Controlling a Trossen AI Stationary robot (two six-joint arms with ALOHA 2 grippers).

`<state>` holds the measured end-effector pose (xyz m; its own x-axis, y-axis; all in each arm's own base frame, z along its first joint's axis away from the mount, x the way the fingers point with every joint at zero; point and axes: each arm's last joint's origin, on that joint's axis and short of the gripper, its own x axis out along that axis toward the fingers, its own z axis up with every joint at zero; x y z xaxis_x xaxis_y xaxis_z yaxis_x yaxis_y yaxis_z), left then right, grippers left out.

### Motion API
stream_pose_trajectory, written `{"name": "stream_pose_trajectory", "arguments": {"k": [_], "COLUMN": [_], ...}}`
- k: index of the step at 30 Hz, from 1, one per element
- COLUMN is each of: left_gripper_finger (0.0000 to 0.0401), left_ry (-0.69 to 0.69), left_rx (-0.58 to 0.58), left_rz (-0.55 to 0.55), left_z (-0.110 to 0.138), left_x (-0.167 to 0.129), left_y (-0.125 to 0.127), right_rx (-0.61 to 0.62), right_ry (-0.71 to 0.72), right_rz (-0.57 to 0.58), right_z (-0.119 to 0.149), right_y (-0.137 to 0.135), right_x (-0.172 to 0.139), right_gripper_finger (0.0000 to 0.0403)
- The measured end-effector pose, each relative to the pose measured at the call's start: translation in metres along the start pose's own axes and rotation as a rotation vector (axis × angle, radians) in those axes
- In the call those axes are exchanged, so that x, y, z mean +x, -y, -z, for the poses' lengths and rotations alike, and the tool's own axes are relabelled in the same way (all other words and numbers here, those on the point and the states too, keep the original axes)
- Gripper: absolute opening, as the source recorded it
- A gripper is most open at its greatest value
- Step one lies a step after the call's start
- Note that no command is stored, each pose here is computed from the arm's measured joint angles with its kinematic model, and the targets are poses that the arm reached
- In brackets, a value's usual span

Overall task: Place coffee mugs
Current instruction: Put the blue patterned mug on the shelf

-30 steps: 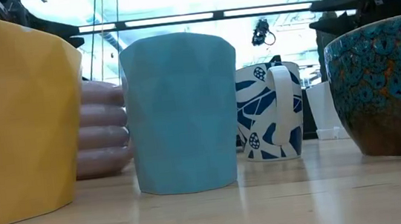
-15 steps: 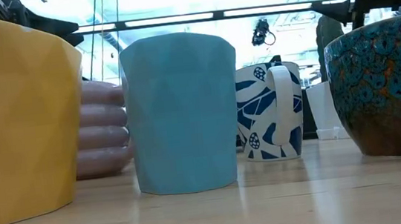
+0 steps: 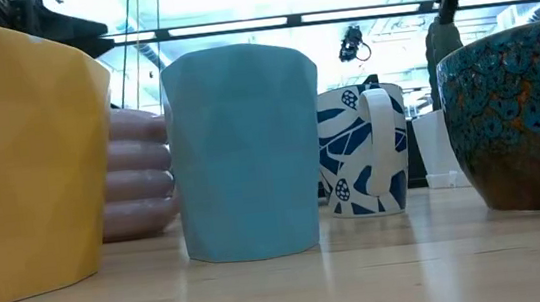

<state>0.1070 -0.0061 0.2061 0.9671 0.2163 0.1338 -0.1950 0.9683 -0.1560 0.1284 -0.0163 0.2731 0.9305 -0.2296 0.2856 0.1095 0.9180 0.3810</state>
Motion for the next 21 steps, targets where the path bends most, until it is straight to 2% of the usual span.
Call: {"name": "stream_pose_trajectory", "arguments": {"k": [4, 9, 17, 21], "left_gripper_finger": [0.0141, 0.0141, 0.0141, 0.0141], "left_ry": [0.042, 0.003, -0.070, -0.057], "left_rx": [-0.005, -0.011, -0.036, 0.021], "left_rz": [0.003, -0.001, -0.010, -0.050], "left_z": [-0.004, 0.000, 0.009, 0.009], "left_x": [0.002, 0.006, 0.013, 0.015], "left_y": [0.001, 0.002, 0.004, 0.003], "right_rx": [-0.082, -0.134, -0.184, -0.208], "right_ry": [-0.175, -0.376, -0.542, -0.615], "right_rz": [0.041, 0.072, 0.104, 0.075], "right_z": [-0.008, -0.007, -0.009, -0.008], "right_y": [-0.009, -0.019, -0.034, -0.041], "right_x": [0.022, 0.050, 0.099, 0.119], "right_gripper_finger": [0.0183, 0.0183, 0.0183, 0.0183]}}
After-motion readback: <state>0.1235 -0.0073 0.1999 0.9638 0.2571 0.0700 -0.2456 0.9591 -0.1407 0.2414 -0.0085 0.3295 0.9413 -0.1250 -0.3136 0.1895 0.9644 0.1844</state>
